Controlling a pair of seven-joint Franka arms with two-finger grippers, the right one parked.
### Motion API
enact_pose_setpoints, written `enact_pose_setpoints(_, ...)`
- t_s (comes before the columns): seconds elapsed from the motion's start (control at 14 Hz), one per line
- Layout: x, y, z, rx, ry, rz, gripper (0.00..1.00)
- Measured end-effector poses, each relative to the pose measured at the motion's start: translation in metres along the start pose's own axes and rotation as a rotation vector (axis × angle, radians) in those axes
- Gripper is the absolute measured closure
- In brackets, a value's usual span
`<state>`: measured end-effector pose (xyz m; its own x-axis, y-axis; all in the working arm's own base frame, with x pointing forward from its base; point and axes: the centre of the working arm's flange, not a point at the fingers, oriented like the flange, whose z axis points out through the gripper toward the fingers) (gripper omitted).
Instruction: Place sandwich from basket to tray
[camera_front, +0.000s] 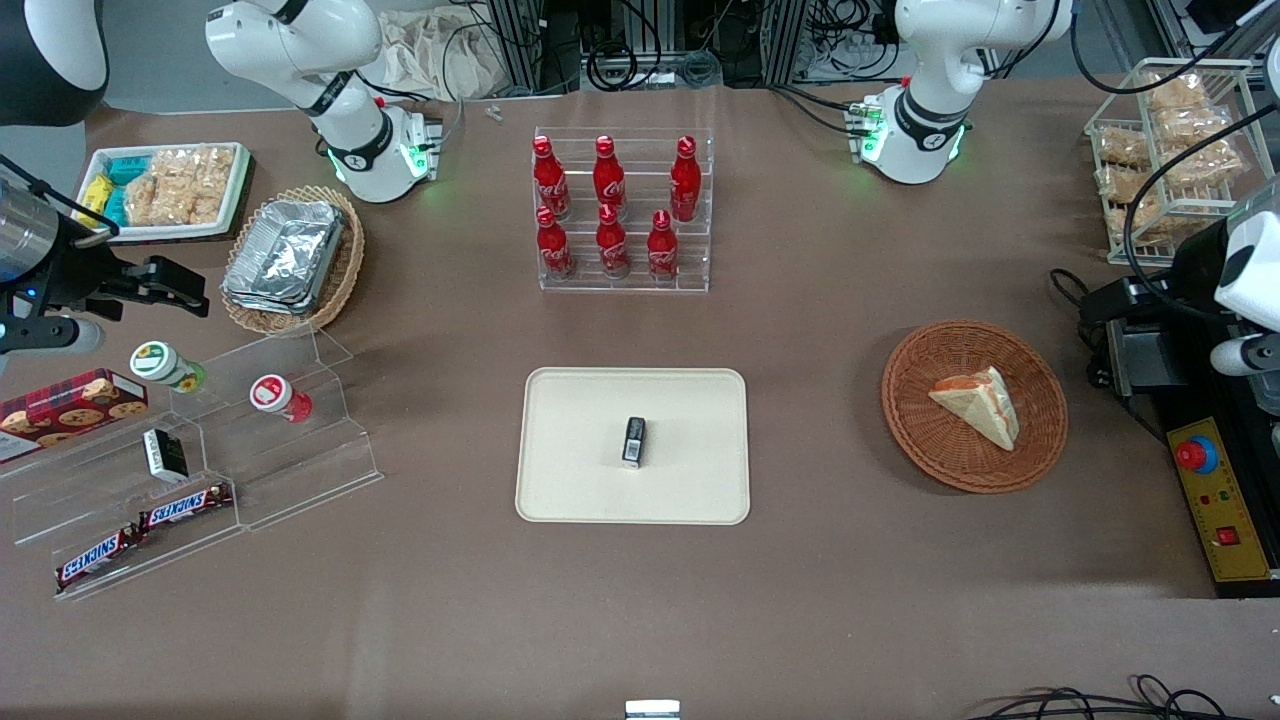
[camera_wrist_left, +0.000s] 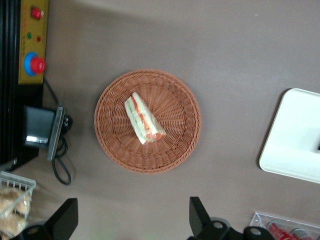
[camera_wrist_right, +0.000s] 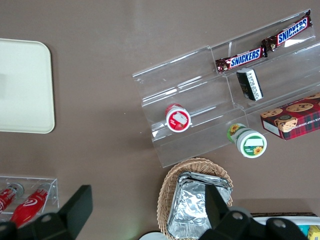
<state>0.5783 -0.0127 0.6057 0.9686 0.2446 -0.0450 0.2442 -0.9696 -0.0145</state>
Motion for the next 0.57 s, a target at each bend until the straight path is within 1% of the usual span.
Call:
enact_pose_setpoints(0.07,0.000,-0.002,0.004,0.000,-0.013,-0.046,0.00)
enact_pose_setpoints(0.14,0.001,-0.002,0.014,-0.001,-0.034,-0.084,0.00)
enact_pose_setpoints(0.29,0.001,-0.003,0.045,0.012,-0.086,-0.155,0.00)
enact_pose_setpoints(0.36,0.002,-0.003,0.064,0.019,-0.102,-0.191,0.00)
enact_pose_setpoints(0.43,0.004,-0.004,0.087,0.023,-0.108,-0.228,0.00)
enact_pose_setpoints(0.57,0.005,-0.004,0.139,0.025,-0.099,-0.308,0.00)
